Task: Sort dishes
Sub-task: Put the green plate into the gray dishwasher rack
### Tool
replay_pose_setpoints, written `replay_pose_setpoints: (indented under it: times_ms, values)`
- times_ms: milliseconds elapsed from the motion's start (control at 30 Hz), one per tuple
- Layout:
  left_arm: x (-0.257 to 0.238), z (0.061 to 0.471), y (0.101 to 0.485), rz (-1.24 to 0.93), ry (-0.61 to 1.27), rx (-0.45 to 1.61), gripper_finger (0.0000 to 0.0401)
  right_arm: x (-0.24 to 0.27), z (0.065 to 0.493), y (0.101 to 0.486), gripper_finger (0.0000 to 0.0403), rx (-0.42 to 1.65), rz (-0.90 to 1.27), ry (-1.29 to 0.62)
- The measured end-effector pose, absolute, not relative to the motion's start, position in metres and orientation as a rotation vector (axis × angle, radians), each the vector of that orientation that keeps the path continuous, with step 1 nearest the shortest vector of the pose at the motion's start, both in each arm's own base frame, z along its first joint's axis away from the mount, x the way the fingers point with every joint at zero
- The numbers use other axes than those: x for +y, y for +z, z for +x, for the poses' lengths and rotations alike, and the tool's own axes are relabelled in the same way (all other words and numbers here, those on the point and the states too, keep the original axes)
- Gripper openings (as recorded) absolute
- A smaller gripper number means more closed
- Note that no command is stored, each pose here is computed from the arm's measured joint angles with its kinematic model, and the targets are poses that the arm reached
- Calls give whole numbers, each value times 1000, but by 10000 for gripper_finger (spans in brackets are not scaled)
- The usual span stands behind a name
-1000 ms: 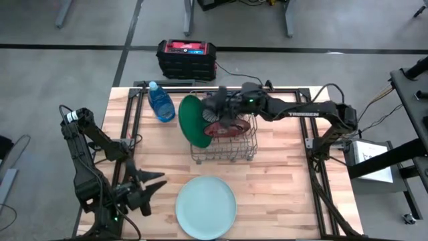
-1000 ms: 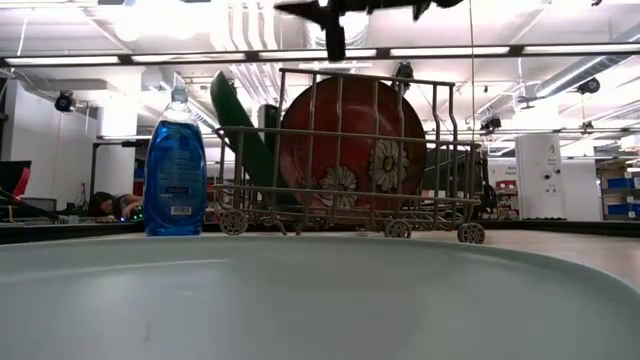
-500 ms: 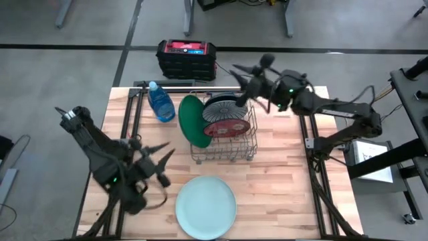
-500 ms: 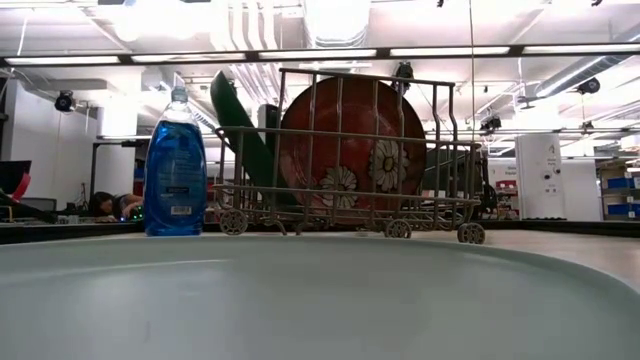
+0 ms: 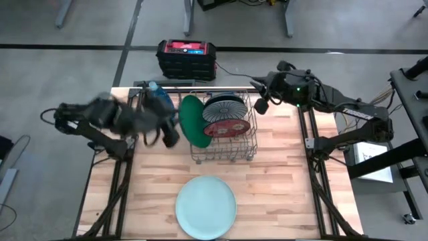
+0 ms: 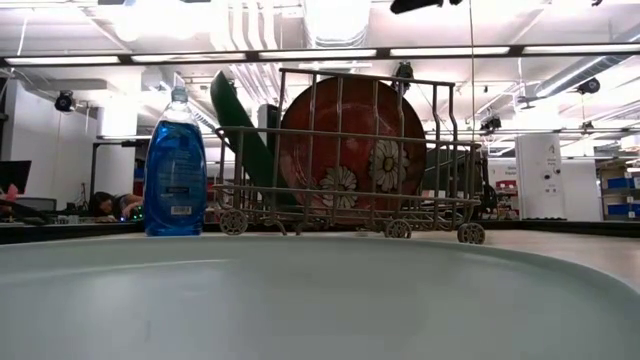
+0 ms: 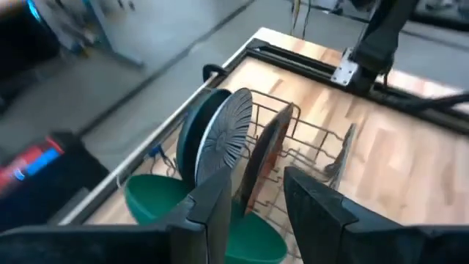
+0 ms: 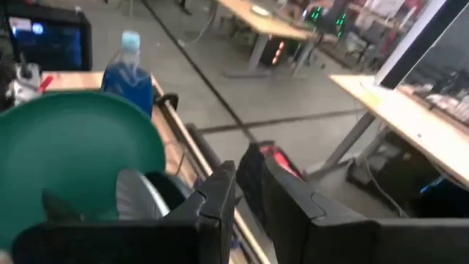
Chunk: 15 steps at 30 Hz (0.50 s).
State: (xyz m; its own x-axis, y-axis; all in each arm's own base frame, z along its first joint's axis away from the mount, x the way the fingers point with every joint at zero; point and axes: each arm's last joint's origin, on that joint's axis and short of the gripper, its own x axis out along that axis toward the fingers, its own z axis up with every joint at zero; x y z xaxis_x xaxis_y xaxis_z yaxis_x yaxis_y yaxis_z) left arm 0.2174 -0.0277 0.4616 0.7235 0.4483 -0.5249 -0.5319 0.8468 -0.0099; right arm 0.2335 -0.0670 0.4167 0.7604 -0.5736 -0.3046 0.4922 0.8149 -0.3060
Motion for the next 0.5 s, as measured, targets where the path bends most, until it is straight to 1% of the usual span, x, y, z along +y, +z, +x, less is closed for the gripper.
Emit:
replay_pose_setpoints:
  times_ms: [67, 200, 300, 500]
  values:
    - [-11, 210, 475, -240, 550, 533, 116, -67, 232, 414, 68, 427, -201, -584]
    - [17, 197, 485, -362, 643, 537, 116, -67, 231, 410, 77, 468, -186, -582]
    - [30, 192, 486, -429, 710, 536, 116, -66, 231, 408, 82, 485, -182, -581]
    - [35, 201, 473, -484, 720, 590, 116, -66, 231, 406, 87, 497, -183, -580]
